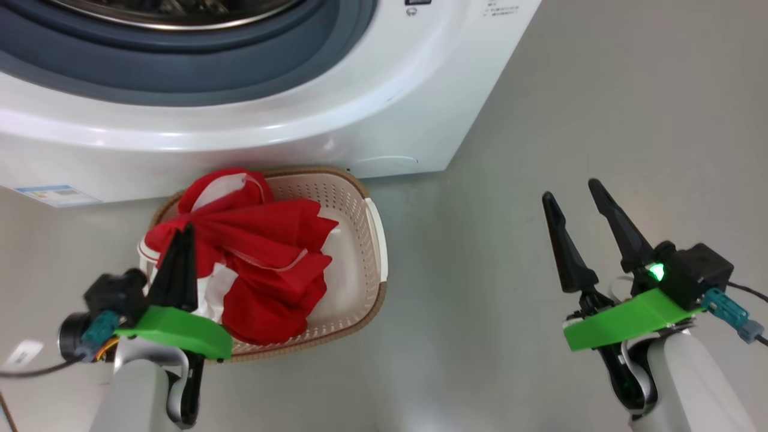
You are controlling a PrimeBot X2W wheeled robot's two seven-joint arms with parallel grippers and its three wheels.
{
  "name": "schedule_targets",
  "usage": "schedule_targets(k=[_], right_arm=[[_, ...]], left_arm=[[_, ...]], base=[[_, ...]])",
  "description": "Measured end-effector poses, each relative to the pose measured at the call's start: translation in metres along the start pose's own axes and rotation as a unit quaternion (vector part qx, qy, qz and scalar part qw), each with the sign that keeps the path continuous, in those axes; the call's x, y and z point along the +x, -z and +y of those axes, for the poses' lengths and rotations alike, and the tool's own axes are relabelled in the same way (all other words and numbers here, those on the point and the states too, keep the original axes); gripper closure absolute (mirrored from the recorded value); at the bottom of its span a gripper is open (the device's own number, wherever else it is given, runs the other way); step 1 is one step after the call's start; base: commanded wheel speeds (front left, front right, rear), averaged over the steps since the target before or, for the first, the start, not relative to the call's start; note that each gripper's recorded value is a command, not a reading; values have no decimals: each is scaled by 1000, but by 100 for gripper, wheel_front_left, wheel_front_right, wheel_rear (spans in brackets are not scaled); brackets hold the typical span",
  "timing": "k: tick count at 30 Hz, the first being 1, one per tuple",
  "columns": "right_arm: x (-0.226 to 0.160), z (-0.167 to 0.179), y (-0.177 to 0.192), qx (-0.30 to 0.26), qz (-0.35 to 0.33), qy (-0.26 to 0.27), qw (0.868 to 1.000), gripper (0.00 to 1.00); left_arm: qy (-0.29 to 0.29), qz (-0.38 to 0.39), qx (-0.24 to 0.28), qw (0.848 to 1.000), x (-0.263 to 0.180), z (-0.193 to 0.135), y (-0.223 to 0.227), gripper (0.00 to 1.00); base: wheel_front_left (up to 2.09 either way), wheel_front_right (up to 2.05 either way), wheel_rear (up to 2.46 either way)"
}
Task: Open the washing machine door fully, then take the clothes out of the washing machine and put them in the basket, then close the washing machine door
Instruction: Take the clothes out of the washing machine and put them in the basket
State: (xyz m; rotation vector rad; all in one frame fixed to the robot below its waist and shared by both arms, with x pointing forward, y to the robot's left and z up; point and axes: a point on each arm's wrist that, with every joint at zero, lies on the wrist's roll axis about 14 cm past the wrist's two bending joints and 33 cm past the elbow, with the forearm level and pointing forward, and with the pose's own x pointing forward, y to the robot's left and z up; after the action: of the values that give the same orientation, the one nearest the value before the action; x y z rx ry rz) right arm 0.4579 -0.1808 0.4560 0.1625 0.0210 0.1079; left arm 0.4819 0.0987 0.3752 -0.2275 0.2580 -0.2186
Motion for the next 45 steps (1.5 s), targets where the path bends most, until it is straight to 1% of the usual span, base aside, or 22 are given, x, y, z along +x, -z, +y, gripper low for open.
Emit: schedule_targets(k=[6,13,17,20,29,34,37,41,42,43,44,45], right_arm=[[8,-3,3,0,0,4,1000,0],[7,-9,14,1,13,14,1000,0],[8,-8,22,5,22,15,1000,0],[13,-8,21,4,19,15,1000,0],[20,-12,36,1,32,19,999,0],[21,-16,41,-2,38,23,999,0],[21,-18,42,-2,39,26,999,0],[23,-17,39,-2,35,25,999,0],[23,-17,39,-1,34,25,999,0],[24,-16,38,-1,33,24,999,0],[24,-16,37,0,32,24,999,0],[24,-15,36,0,31,23,999,0]], left_arm=[[20,85,26,996,9,-1,52,100],[36,145,37,988,19,-6,89,100],[40,172,43,983,26,-5,105,100],[47,187,50,980,29,-5,113,100],[54,255,71,963,40,4,151,100],[62,291,77,952,37,3,172,100],[62,301,74,949,36,4,178,100],[62,297,69,950,40,1,174,100],[63,295,68,951,41,0,173,95],[63,295,68,951,40,0,173,80],[64,295,68,951,40,-1,172,71],[64,294,66,951,40,-2,170,54]], base=[[0,0,0],[0,0,0],[0,0,0],[0,0,0],[0,0,0],[0,0,0],[0,0,0],[0,0,0],[0,0,0],[0,0,0],[0,0,0],[0,0,0]])
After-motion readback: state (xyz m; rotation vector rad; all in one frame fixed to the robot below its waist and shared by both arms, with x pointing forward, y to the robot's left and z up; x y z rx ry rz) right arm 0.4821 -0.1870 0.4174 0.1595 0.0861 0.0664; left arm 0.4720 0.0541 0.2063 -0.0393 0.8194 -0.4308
